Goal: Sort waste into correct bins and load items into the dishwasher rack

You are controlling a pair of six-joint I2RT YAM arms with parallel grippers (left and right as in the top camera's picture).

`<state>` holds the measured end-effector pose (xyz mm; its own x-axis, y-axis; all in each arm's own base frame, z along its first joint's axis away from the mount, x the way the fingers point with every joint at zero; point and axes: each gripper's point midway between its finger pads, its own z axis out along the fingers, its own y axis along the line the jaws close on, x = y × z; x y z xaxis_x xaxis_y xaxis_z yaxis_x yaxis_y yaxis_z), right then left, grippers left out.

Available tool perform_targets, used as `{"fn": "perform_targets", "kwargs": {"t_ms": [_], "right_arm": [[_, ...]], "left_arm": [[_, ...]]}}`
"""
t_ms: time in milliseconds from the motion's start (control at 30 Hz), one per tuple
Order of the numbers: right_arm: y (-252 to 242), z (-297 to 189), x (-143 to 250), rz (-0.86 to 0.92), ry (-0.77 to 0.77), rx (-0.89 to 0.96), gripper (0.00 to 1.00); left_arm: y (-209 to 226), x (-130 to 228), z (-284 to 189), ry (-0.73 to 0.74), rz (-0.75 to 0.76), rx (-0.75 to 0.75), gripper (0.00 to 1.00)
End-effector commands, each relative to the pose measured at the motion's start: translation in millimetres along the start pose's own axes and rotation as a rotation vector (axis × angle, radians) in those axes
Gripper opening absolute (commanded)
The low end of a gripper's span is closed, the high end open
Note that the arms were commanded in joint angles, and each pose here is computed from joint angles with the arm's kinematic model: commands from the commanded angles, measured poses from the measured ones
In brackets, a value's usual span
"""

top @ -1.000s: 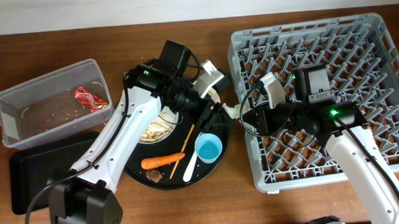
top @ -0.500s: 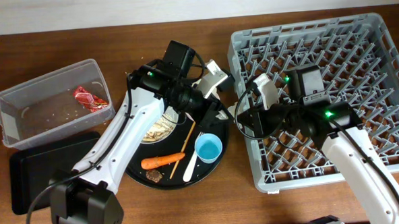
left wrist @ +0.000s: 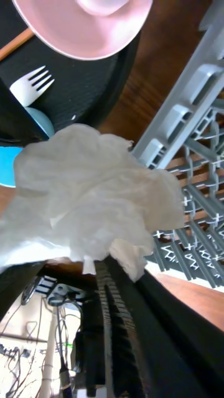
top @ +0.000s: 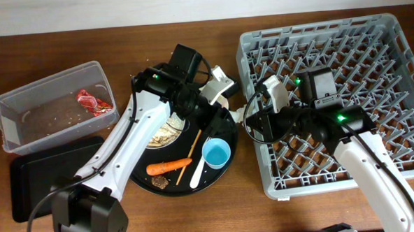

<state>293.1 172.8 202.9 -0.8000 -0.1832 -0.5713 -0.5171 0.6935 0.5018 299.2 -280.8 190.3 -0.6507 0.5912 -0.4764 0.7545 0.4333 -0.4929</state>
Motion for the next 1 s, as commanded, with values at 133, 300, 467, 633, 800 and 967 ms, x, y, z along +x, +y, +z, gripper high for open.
{"fn": "perform_targets", "kwargs": {"t_ms": [133, 300, 467, 633, 800, 967], "right_arm": [[5, -4, -9, -0.032, -0.018, -0.003, 0.04], [3, -4, -9, -0.031, -0.019, 0.007, 0.76], [-80, -72, 23, 0.202, 0.022, 0.408, 0.99], [-114, -109, 69, 0.42, 0.112, 0.548, 0.99], [-120, -118, 78, 0.481, 0.111, 0.561, 0.99], [-120, -118, 78, 0.481, 0.111, 0.561, 0.99]], "left_arm": [[-4, -10, -8, -0.044, 0.047, -0.019, 0.11], [-1, -10, -9, -0.045, 0.043, -0.03, 0.0], [122, 20, -109, -0.148, -0.226, -0.402, 0.0], [215, 78, -201, -0.185, -0.456, -0.781, 0.01], [254, 111, -256, -0.273, -0.592, -0.933, 0.01], [285, 146, -265, -0.258, -0.7, -0.965, 0.09]]}}
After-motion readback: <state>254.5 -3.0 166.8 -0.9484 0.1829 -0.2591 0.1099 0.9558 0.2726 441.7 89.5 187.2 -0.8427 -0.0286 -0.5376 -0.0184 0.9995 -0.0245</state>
